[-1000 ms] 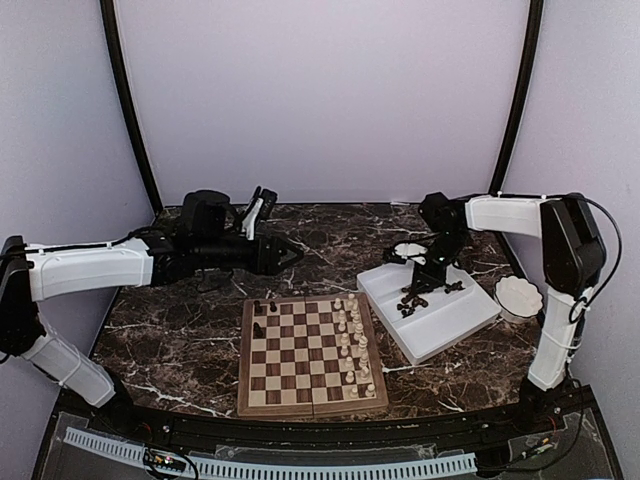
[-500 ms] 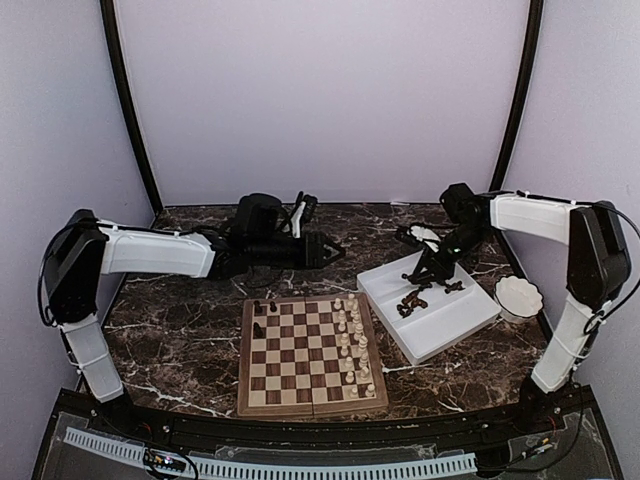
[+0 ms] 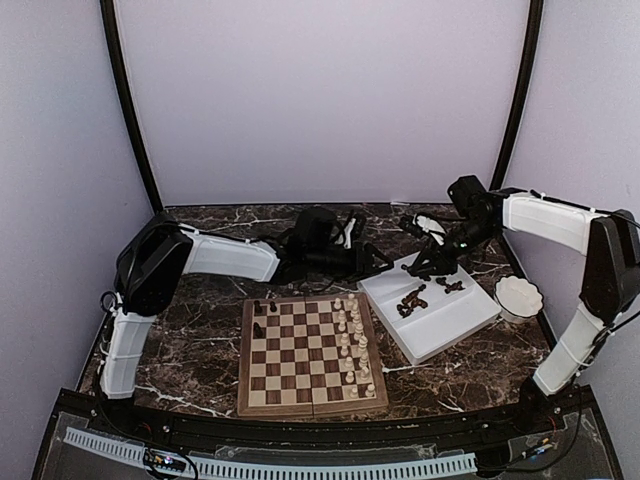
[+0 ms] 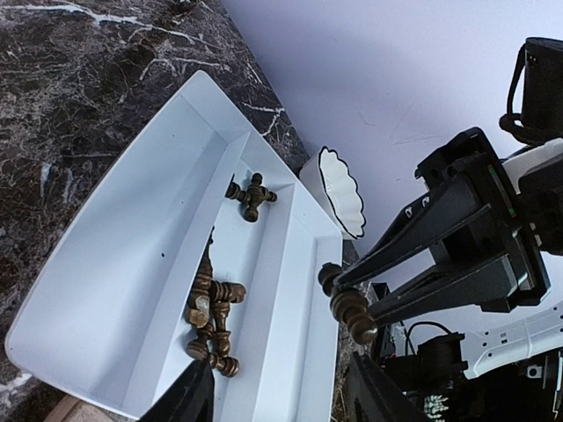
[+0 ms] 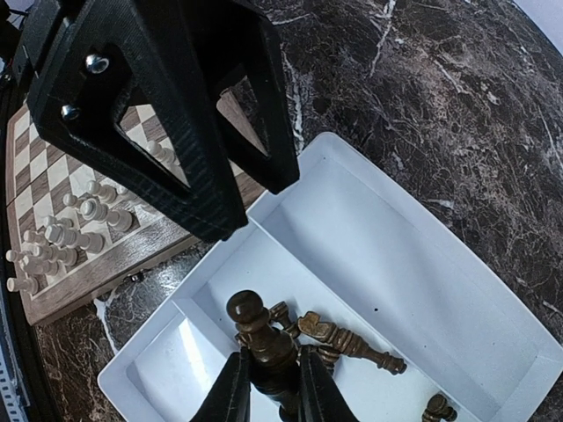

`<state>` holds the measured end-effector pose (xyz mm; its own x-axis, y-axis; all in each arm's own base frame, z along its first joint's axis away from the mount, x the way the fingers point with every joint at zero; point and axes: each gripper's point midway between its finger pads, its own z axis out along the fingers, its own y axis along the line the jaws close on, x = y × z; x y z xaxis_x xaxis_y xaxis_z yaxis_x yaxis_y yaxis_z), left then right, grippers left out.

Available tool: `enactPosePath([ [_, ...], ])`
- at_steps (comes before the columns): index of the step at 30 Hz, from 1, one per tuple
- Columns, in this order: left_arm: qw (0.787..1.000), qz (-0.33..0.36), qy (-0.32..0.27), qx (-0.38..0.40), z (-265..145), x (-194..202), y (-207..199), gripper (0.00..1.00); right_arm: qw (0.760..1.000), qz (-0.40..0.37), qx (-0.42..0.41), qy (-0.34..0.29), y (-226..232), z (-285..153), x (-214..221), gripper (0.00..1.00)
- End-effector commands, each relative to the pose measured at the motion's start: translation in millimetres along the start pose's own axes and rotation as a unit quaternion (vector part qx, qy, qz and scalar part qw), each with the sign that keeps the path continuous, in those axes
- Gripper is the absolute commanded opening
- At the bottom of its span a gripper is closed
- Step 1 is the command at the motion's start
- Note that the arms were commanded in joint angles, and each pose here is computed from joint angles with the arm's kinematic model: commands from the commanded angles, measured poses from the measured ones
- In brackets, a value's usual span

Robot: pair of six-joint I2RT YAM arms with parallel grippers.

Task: Set up the chess pieces on the board
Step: Pick up the pawn from the chess pile.

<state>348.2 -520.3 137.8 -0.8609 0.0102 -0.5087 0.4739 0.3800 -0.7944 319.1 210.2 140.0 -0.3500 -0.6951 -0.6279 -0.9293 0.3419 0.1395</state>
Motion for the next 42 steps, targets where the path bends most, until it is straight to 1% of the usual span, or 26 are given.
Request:
enactPosePath([
  [1,0.999,0.010,-0.004,0.052,3.2,-15.2,-38.1,0.54,1.000,-0.011,0.010,-0.006,4.3,-6.3,-5.8,0.19],
  [6,0.998,0.004,0.006,0.057,13.1,-11.0,-37.9,0.54,1.000,-0.017,0.008,-0.005,6.9,-6.2,-8.5,0.19],
  [13,0.998,-0.005,0.022,0.066,24.3,-6.6,-37.9,0.47,1.000,-0.019,0.005,-0.009,9.5,-4.0,-13.8,0.19],
  [22,0.997,-0.008,0.034,0.074,28.8,-1.2,-42.7,0.39,1.000,-0.014,0.011,-0.011,5.9,-4.5,-17.6,0.18],
  [29,0.996,-0.014,0.038,0.080,28.5,1.1,-43.9,0.36,1.000,-0.006,0.019,-0.010,0.9,-2.5,-17.6,0.18],
  [36,0.995,-0.017,0.040,0.088,28.5,1.4,-46.3,0.24,1.000,-0.003,0.023,-0.008,-1.2,-1.5,-16.4,0.18],
  [39,0.995,-0.017,0.038,0.094,28.9,0.4,-48.0,0.15,1.000,-0.003,0.026,-0.004,-1.9,-0.6,-13.8,0.18],
  [42,0.994,-0.020,0.041,0.099,30.1,2.3,-46.9,0.09,1.000,-0.003,0.029,0.003,-1.6,1.3,-8.1,0.18],
])
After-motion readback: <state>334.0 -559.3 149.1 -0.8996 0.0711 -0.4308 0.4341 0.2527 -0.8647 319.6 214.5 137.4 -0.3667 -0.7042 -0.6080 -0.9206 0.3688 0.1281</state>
